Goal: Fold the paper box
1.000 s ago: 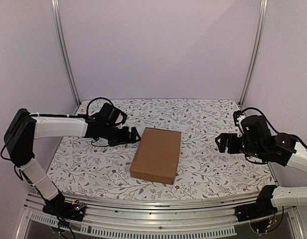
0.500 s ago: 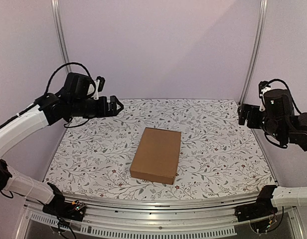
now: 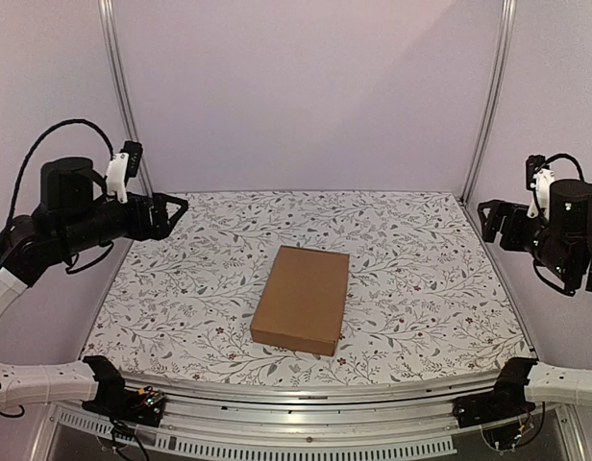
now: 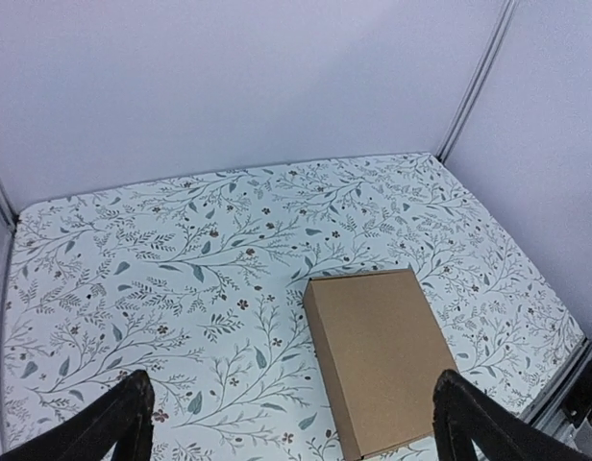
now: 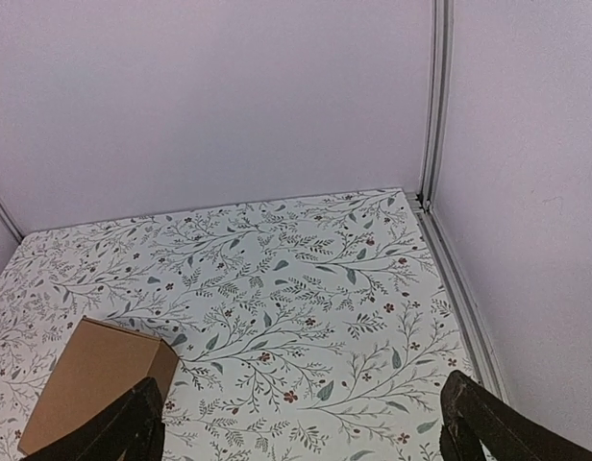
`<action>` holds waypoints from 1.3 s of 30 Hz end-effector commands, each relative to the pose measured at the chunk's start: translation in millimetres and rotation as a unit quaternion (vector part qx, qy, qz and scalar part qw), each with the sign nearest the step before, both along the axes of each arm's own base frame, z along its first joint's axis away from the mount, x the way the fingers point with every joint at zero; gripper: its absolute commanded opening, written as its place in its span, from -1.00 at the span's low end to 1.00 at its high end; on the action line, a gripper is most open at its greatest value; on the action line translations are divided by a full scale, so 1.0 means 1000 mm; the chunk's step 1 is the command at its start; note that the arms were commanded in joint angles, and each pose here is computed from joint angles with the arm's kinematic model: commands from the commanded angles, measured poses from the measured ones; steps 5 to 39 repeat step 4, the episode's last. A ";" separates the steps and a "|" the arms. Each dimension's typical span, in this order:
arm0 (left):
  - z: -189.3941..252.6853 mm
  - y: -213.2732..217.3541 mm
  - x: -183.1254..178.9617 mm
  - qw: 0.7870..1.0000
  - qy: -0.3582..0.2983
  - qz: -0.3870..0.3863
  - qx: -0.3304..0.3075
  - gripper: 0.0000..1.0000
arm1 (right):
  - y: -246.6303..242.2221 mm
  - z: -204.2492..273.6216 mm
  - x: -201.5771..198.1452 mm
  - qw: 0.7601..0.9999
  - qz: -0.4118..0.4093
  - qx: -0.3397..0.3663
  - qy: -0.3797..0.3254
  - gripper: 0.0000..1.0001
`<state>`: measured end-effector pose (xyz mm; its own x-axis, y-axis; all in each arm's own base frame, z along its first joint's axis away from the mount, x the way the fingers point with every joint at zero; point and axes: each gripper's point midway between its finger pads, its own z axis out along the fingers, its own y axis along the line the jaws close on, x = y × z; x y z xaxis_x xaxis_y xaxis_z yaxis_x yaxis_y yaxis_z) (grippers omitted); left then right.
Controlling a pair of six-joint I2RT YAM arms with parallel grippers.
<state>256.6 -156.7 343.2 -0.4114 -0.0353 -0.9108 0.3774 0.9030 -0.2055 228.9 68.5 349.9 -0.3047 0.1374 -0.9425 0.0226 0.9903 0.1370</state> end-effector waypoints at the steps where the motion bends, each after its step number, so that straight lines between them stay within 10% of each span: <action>1: -0.002 0.011 -0.009 0.998 -0.050 -0.010 0.028 0.99 | 0.008 -0.005 0.000 1.000 0.026 -0.008 0.002 0.97; 39: -0.003 0.015 -0.012 0.998 -0.056 -0.005 0.027 0.99 | 0.006 -0.004 0.003 1.000 0.011 -0.016 0.006 0.98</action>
